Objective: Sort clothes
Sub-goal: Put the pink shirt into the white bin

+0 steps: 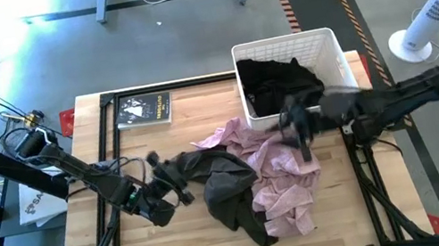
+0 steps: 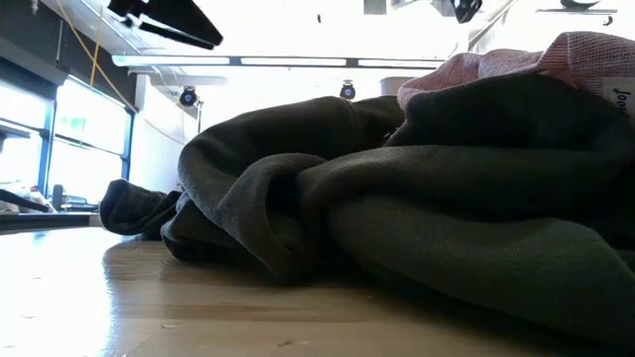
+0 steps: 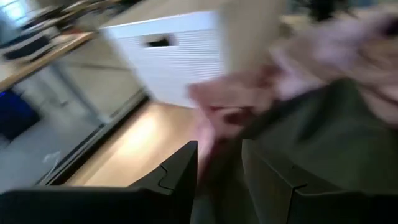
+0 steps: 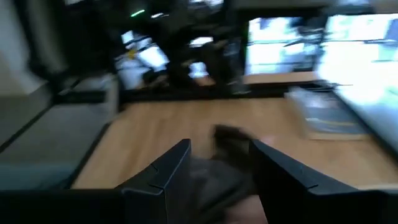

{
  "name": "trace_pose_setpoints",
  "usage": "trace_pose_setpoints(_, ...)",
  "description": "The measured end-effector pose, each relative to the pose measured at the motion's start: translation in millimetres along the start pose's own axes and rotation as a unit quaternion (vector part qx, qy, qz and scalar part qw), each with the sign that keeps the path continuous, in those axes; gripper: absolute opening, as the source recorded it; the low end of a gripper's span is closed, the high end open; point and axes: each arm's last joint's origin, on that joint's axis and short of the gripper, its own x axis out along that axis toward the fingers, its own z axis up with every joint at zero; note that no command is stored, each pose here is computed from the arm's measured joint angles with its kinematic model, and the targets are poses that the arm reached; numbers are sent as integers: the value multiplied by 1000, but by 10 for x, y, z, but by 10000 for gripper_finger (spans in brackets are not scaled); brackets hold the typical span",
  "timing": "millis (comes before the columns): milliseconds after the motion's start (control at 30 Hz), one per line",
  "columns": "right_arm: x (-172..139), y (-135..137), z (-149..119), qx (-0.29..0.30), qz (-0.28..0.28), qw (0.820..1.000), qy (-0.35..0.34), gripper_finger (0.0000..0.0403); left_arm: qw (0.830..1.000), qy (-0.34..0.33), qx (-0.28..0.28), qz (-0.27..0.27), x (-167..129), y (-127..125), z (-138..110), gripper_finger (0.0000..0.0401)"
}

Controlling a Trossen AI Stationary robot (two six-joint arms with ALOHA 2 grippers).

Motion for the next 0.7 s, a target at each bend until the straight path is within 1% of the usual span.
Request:
trace_pose_setpoints(67, 74, 158, -50, -14, 19, 1000, 13, 158, 998, -3, 49, -41, 57, -176, -7, 123)
trace_pose_setpoints(100, 110, 222, -77, -19, 20, 999, 19, 158, 996, -9, 68, -65, 86, -266, -5, 122)
trace_pose_setpoints(133, 147, 276, -110, -25, 14, 999, 26, 158, 993, -15, 82, -86, 131, -347, -6, 122)
trace_pose_setpoints(167, 182, 318, -143, -30, 6, 999, 33, 158, 991, -22, 83, -105, 184, -422, -6, 122)
trace_pose_setpoints(233, 253, 374, -206, -40, -17, 998, 47, 158, 988, -24, 70, -132, 332, -503, -13, 121)
trace_pose_setpoints(300, 325, 407, -266, -48, -34, 996, 60, 158, 987, -8, 48, -155, 516, -512, -24, 121)
trace_pose_setpoints(367, 391, 421, -320, -52, -37, 995, 74, 158, 986, 18, 28, -165, 715, -482, -49, 121)
trace_pose_setpoints(433, 445, 423, -363, -53, -40, 994, 85, 158, 986, 45, 9, -161, 898, -431, -86, 121)
trace_pose_setpoints(467, 463, 424, -377, -53, -41, 994, 88, 158, 984, 57, -4, -171, 981, -408, -97, 121)
trace_pose_setpoints(533, 493, 426, -397, -51, -41, 993, 93, 158, 969, 90, -20, -231, 1120, -380, -139, 121)
trace_pose_setpoints(567, 502, 429, -403, -49, -40, 994, 94, 158, 956, 110, -23, -269, 1169, -381, -169, 120)
trace_pose_setpoints(633, 513, 433, -413, -45, -38, 994, 97, 158, 926, 164, -17, -340, 1210, -405, -279, 116)
trace_pose_setpoints(700, 516, 434, -416, -45, -37, 993, 98, 158, 897, 230, -6, -378, 1183, -427, -414, 108)
